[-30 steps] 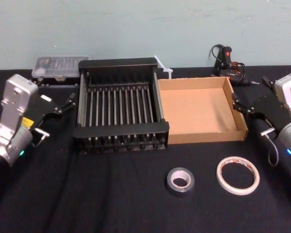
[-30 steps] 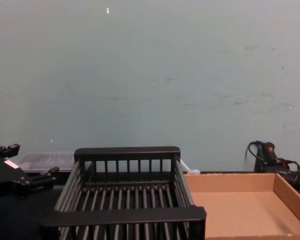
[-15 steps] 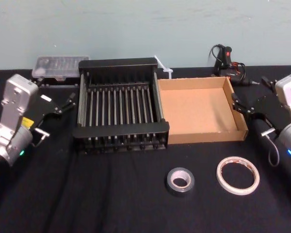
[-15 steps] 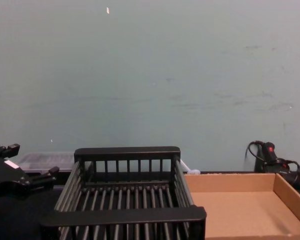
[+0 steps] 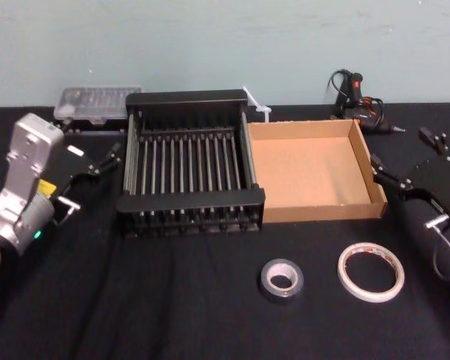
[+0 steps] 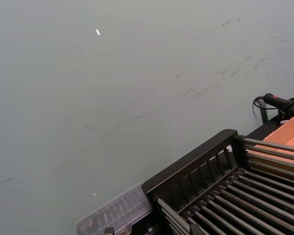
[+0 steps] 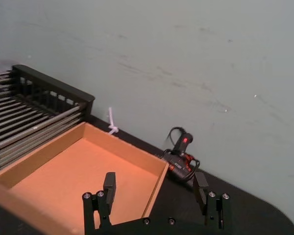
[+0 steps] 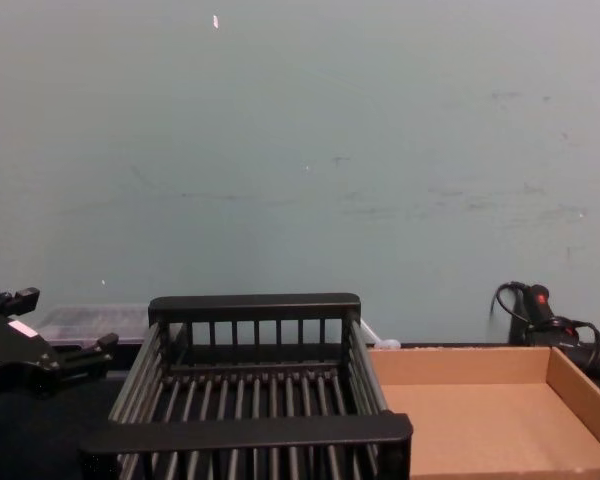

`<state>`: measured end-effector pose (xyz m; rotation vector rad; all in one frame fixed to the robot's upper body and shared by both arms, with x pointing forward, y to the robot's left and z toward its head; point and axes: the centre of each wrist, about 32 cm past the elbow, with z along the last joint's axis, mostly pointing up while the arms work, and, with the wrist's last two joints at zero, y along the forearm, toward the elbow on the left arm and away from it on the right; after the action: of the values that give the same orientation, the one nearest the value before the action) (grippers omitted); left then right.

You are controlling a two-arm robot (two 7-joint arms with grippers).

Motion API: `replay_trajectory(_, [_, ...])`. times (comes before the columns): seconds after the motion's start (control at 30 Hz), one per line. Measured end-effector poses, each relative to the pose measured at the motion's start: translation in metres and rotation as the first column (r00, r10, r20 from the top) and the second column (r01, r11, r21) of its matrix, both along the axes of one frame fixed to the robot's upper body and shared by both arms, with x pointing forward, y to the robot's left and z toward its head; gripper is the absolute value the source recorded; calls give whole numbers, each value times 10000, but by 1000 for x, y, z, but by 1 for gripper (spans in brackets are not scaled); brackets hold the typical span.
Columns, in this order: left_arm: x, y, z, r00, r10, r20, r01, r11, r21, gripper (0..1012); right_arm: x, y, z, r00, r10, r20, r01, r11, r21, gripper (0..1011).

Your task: Pick up the white tape and place it into the black box , Pick up the silver tape and place it into the brown box.

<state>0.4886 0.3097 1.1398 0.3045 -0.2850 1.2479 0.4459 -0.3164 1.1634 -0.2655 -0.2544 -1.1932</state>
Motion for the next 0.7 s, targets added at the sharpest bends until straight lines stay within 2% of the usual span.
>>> replay_trajectory(0.37, [0, 0, 0, 10000, 0, 1, 0, 10000, 0, 1001, -38, -16, 22, 9919, 172, -1260, -141, 9996, 258, 1002])
replay_trajectory(0.53, [0, 0, 0, 10000, -1, 0, 1, 10000, 0, 1001, -49, -22, 27, 9825, 206, -1851, -159, 9995, 269, 1002])
replay_trajectory(0.7, [0, 0, 0, 10000, -1, 2, 1, 10000, 0, 1001, -58, -26, 24, 9670, 208, -2537, -150, 9996, 248, 1002])
